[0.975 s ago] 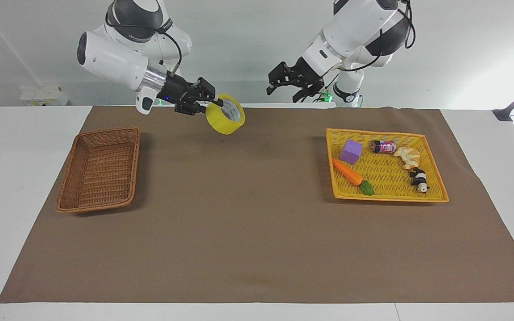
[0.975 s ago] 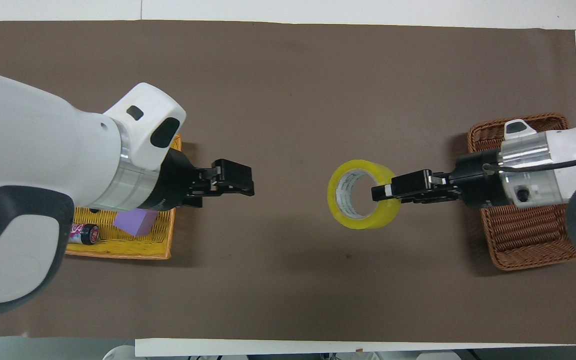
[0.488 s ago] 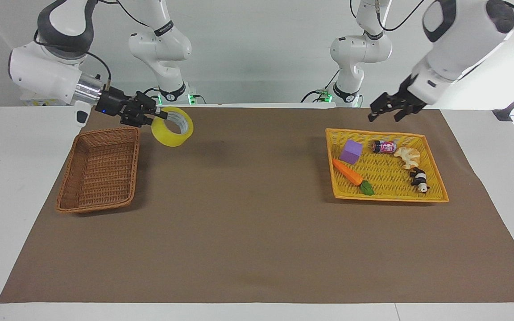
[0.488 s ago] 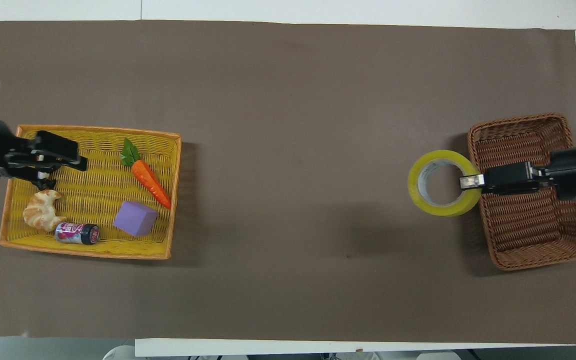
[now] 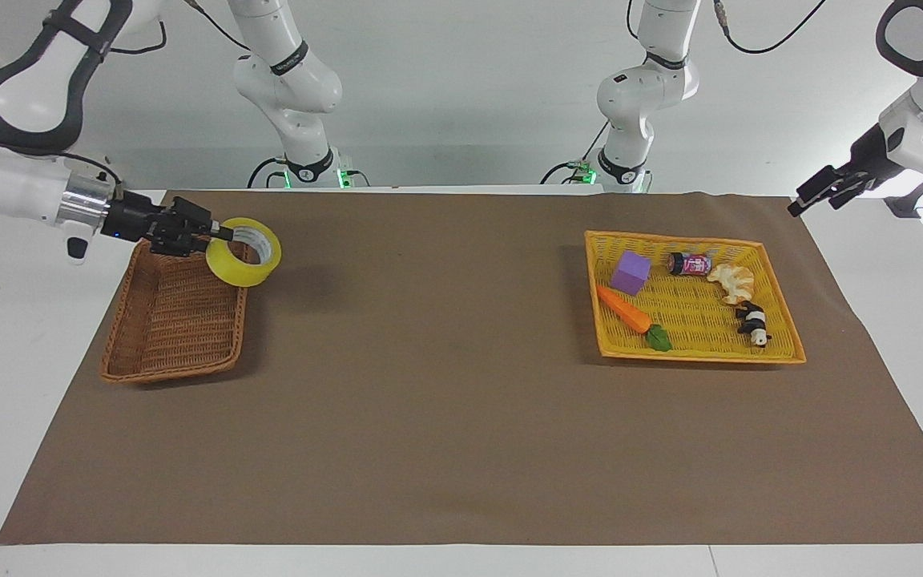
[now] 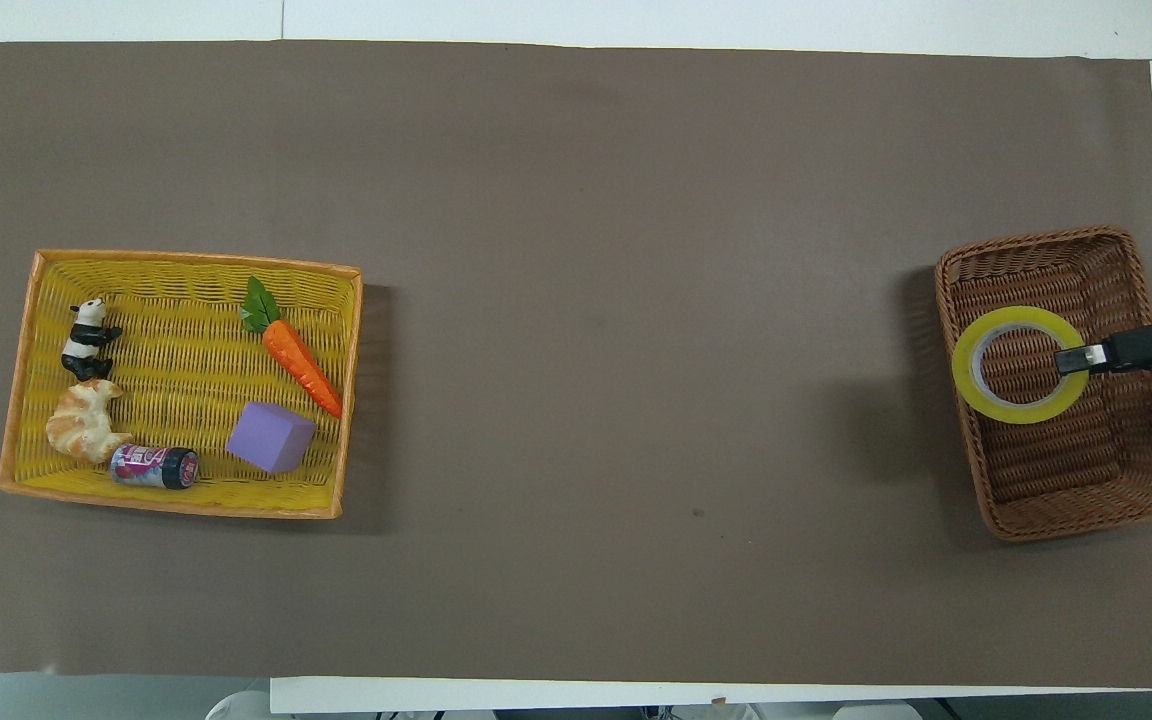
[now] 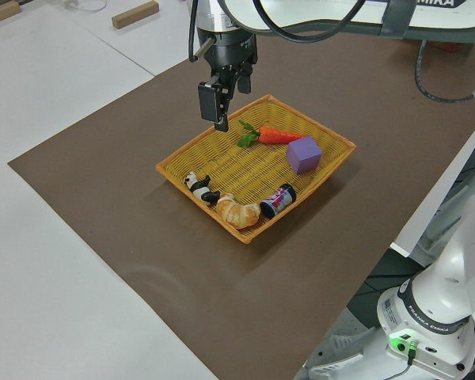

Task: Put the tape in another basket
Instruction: 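Lower the tape into the wicker basket and open the right gripper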

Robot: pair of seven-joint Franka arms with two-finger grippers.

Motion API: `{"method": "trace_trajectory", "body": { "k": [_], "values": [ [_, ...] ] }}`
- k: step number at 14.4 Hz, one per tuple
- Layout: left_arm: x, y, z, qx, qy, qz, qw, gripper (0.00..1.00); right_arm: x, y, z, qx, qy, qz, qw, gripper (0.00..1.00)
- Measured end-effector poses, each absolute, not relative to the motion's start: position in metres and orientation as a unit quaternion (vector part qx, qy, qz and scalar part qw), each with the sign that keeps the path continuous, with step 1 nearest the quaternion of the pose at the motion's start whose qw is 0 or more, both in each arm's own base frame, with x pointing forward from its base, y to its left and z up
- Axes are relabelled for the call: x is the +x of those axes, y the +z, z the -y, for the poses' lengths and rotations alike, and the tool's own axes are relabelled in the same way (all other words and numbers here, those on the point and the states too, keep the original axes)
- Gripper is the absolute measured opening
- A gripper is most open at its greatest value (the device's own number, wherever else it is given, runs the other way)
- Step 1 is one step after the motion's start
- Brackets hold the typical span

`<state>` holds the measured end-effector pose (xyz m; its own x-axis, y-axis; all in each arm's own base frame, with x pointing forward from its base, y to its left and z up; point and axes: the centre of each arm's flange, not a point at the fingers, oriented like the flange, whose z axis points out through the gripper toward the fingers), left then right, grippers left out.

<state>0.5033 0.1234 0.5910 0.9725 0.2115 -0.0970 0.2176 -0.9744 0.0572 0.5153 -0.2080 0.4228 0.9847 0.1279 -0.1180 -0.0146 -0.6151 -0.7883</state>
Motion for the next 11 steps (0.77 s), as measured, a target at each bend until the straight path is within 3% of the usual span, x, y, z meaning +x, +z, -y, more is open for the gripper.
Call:
{"method": "trace_trajectory", "body": {
  "k": [4, 11],
  "values": [
    [0.513, 0.593, -0.093, 0.996, -0.032, -0.079, 0.028, 1.00, 0.533, 0.391, 0.256, -0.892, 0.089, 0.082, 0.436, 0.54],
    [0.521, 0.592, -0.047, 0.999, -0.030, -0.035, 0.024, 1.00, 0.519, 0.340, 0.295, -0.890, 0.077, 0.145, 0.426, 0.54]
  ]
}}
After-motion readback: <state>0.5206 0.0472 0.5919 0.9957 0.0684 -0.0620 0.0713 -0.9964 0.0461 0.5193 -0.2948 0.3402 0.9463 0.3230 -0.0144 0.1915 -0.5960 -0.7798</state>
